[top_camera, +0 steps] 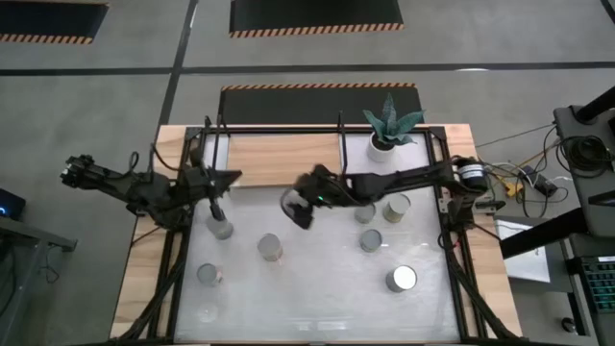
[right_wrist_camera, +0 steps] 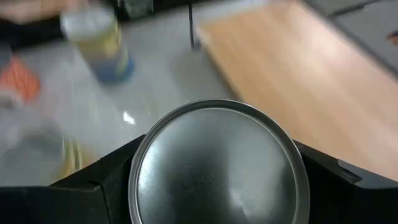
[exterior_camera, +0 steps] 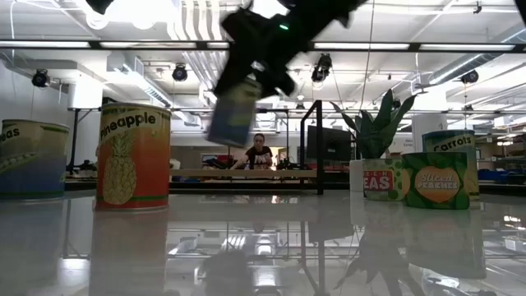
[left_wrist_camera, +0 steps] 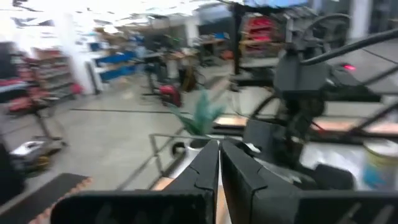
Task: Pick and place cans onto a shelf
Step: Put the right canned peas on the shelf
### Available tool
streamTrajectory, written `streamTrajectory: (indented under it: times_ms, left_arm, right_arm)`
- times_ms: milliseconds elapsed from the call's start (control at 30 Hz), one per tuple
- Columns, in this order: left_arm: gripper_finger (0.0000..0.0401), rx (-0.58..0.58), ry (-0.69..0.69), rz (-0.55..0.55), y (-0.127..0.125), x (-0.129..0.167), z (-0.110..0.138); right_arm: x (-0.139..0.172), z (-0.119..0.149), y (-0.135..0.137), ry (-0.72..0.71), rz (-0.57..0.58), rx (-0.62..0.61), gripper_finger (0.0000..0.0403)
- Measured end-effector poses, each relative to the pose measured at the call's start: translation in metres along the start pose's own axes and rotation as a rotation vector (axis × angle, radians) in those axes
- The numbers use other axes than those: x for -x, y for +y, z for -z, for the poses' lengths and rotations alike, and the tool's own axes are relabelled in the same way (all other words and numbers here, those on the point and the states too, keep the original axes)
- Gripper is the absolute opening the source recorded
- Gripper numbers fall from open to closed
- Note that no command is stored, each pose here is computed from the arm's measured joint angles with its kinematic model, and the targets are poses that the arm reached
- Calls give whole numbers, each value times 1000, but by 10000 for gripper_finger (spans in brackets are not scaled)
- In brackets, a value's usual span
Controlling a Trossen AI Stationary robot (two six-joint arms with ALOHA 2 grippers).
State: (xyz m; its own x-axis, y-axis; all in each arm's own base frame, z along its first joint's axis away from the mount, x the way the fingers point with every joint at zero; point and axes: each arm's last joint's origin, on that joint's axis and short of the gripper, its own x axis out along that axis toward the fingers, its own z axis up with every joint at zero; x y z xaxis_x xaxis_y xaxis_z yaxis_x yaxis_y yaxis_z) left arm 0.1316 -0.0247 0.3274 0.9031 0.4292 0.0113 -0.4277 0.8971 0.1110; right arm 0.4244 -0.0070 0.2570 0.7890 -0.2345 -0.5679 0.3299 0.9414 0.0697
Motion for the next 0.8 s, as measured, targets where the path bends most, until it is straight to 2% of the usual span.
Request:
streamTrajectory:
  times_ms: [167, 400, 633, 800]
  left_arm:
    - [0, 10, -11, -8, 4, 4, 1]
    - [0, 37, -32, 9, 9, 9, 2]
    - [0, 32, -23, 13, 10, 11, 4]
    - [0, 30, -21, 13, 11, 12, 4]
  right_arm:
    - [-29, -39, -3, -11, 101, 10, 303]
    - [-72, -77, -40, 19, 199, -53, 306]
    - [-111, -84, -81, 23, 194, -117, 306]
    - [-118, -83, -97, 4, 196, -146, 306]
